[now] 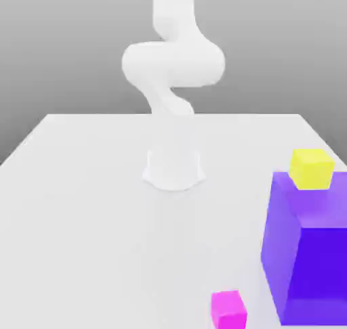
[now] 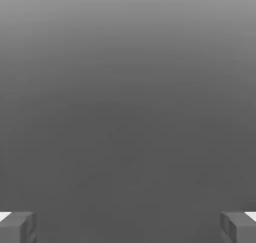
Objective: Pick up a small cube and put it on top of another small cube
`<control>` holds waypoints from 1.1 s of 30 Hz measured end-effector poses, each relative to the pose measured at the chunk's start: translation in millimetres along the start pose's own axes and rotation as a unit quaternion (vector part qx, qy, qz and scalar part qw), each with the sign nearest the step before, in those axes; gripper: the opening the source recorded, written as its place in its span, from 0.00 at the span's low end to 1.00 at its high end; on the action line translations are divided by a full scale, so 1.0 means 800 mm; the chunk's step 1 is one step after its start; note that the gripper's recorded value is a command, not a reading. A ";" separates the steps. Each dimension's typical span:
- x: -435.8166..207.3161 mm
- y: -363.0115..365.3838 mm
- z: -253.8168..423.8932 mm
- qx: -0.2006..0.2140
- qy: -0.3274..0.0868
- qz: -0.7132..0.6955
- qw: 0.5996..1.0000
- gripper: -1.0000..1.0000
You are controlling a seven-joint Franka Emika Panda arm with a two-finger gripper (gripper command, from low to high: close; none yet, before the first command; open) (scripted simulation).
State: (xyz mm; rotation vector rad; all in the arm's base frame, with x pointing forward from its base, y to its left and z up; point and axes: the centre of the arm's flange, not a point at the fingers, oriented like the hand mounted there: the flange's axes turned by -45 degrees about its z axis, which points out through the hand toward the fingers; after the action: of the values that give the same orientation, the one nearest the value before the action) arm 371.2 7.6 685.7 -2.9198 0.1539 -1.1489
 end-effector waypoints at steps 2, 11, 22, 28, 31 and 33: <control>-0.001 -0.008 0.037 -0.016 -0.020 0.032 0.999 0.50; -0.032 -0.031 0.195 -0.082 -0.093 0.165 0.978 0.50; -0.119 -0.048 0.364 -0.150 -0.166 0.319 0.921 0.50; -0.183 -0.058 0.438 -0.181 -0.203 0.400 0.875 0.50; -0.218 -0.066 0.469 -0.195 -0.221 0.440 0.848 0.50; -0.241 -0.071 0.487 -0.204 -0.233 0.466 0.829 0.50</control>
State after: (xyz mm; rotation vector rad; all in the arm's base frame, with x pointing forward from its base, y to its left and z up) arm 500.7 67.5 271.2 -2.6293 1.7317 -0.2403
